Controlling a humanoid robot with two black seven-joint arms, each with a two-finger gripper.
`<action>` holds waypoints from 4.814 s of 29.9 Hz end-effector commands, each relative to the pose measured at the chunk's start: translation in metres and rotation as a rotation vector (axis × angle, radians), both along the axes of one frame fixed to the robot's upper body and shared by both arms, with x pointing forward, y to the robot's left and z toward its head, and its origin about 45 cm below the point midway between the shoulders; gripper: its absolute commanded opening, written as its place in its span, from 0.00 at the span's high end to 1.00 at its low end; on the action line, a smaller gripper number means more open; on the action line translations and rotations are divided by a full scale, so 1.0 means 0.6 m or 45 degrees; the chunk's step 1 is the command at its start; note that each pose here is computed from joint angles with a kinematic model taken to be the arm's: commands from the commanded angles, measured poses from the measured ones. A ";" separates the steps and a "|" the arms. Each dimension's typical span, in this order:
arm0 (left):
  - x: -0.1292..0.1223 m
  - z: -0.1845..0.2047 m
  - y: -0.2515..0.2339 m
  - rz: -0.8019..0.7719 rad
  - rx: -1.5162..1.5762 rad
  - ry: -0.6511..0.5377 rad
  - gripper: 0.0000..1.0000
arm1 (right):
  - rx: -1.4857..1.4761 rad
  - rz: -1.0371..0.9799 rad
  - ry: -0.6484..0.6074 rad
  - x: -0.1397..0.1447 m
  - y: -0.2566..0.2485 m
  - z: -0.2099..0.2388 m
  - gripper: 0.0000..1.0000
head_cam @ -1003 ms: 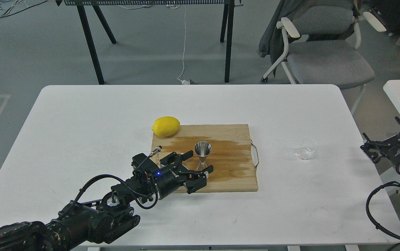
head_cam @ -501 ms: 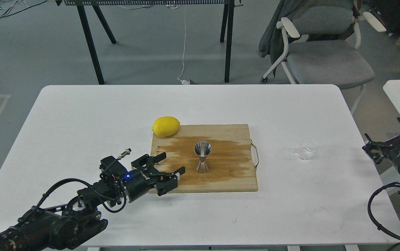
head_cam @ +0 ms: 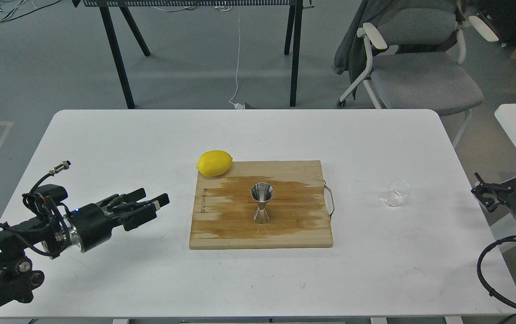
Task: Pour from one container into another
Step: 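Withdraw the left gripper away from the jigger, then move the right gripper down to the small clear glass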
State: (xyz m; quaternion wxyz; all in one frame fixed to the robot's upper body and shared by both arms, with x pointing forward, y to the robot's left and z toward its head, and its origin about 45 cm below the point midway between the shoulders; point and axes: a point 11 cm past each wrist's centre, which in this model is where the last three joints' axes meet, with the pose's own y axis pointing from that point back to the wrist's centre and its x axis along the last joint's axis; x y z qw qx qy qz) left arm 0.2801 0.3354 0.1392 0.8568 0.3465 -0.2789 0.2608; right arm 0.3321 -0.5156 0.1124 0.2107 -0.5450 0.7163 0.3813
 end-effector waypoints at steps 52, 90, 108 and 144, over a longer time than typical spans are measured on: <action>0.099 0.099 0.192 1.029 -1.694 0.327 0.01 | 0.864 0.001 0.207 -0.058 0.249 -0.024 0.02; 0.093 0.079 0.215 1.101 -1.674 0.304 0.01 | 0.789 -0.112 0.493 0.001 0.282 -0.079 0.03; 0.091 0.071 0.226 1.133 -1.664 0.289 0.01 | 0.765 -0.095 0.497 0.009 0.300 -0.090 0.23; 0.087 0.058 0.241 1.181 -1.649 0.270 0.01 | 0.726 -0.042 0.437 0.011 0.301 -0.083 0.71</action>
